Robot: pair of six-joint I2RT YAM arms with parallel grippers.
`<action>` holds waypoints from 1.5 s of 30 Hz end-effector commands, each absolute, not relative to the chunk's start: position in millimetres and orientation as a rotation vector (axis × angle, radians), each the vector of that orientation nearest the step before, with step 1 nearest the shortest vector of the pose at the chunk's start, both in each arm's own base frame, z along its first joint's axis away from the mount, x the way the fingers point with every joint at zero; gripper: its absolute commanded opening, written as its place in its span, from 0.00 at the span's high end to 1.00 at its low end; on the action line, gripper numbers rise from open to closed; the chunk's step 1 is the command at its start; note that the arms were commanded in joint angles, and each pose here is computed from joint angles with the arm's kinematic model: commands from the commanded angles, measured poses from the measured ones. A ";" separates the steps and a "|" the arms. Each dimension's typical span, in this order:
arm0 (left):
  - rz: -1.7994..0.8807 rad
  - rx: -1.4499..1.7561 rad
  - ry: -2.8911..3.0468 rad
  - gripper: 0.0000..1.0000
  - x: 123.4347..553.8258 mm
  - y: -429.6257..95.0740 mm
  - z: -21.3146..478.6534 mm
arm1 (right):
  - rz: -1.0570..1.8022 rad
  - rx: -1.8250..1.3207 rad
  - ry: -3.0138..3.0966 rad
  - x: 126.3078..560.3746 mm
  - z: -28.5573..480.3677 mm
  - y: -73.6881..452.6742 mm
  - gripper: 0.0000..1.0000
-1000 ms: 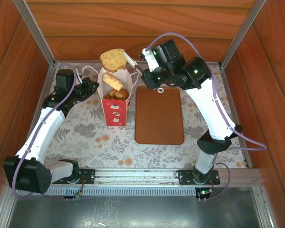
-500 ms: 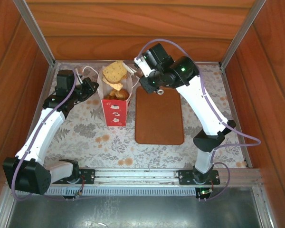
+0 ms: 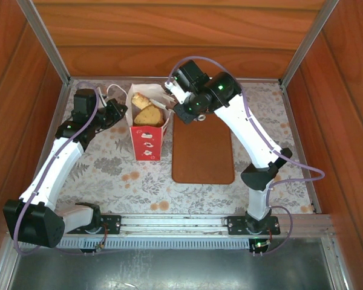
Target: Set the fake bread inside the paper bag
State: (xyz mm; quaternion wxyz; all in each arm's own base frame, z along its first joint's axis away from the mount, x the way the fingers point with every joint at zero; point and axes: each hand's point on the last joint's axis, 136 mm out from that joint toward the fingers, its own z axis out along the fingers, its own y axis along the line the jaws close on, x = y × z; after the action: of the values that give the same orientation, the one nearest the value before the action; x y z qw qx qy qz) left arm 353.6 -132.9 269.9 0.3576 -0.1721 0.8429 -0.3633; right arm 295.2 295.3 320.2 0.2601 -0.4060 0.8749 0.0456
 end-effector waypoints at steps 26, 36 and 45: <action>-0.741 -0.262 1.969 0.24 331.3 -107.0 329.0 | 0.252 -0.463 2.088 258.8 417.1 197.9 0.60; -0.608 -0.241 1.852 0.17 299.7 -80.3 328.2 | 0.021 -0.316 2.276 244.5 309.8 142.9 0.60; -0.504 -0.297 1.744 0.15 270.4 -52.1 326.6 | -0.001 -0.247 2.474 241.4 185.9 149.7 0.60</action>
State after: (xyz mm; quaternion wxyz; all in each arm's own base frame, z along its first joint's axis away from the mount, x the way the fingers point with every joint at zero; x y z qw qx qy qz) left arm 273.6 -64.5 317.3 0.5748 -0.1208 0.7727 -0.2408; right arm 228.9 140.0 188.0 0.2924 -0.1440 0.9448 -0.0342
